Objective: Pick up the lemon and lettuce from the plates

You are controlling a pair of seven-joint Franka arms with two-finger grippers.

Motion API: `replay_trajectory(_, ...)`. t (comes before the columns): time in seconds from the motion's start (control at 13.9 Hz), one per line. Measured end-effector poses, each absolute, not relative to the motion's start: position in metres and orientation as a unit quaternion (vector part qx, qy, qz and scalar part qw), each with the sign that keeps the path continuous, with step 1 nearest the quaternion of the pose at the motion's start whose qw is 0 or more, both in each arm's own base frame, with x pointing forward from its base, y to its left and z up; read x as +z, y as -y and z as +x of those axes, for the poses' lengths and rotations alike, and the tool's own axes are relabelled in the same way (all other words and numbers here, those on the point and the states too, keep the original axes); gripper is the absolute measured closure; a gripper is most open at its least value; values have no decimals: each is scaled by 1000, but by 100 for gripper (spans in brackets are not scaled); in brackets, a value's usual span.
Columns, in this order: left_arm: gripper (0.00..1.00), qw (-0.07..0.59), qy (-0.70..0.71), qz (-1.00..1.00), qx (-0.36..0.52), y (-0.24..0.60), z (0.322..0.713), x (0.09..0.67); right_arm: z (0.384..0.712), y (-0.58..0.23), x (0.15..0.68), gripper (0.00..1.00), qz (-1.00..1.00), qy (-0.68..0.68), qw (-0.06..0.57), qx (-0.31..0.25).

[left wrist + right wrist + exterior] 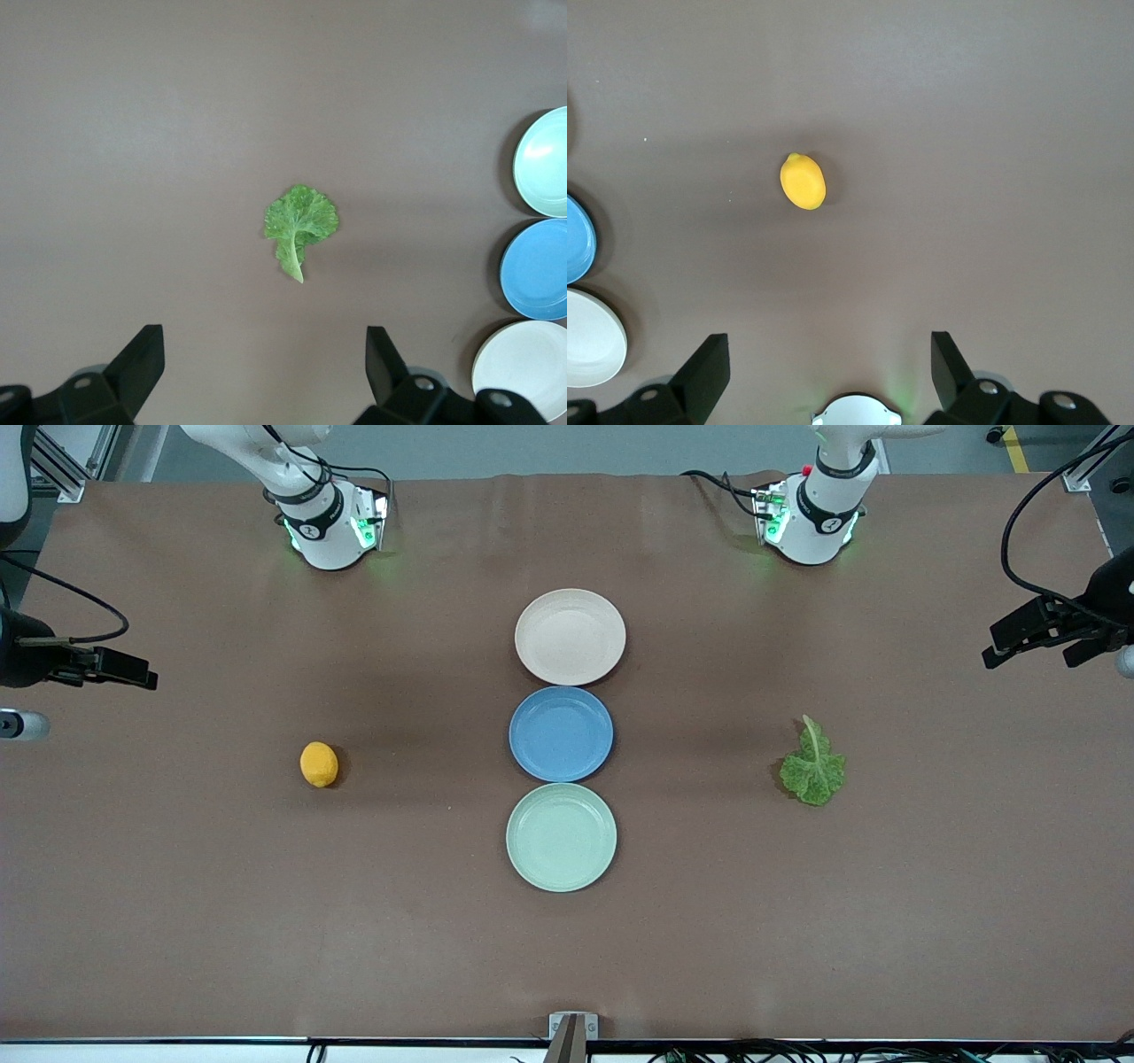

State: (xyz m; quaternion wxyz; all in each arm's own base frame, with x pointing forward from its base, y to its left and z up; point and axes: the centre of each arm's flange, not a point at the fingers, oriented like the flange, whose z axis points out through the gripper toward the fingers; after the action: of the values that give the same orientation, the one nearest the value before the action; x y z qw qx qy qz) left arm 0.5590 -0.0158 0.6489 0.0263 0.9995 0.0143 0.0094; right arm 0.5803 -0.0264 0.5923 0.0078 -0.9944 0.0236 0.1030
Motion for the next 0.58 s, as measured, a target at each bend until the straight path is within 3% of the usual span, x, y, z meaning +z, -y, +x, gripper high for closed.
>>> replay_trajectory(0.58,0,26,-14,1000,9,16,559,649,540,30,621,0,-998,-24,11,60)
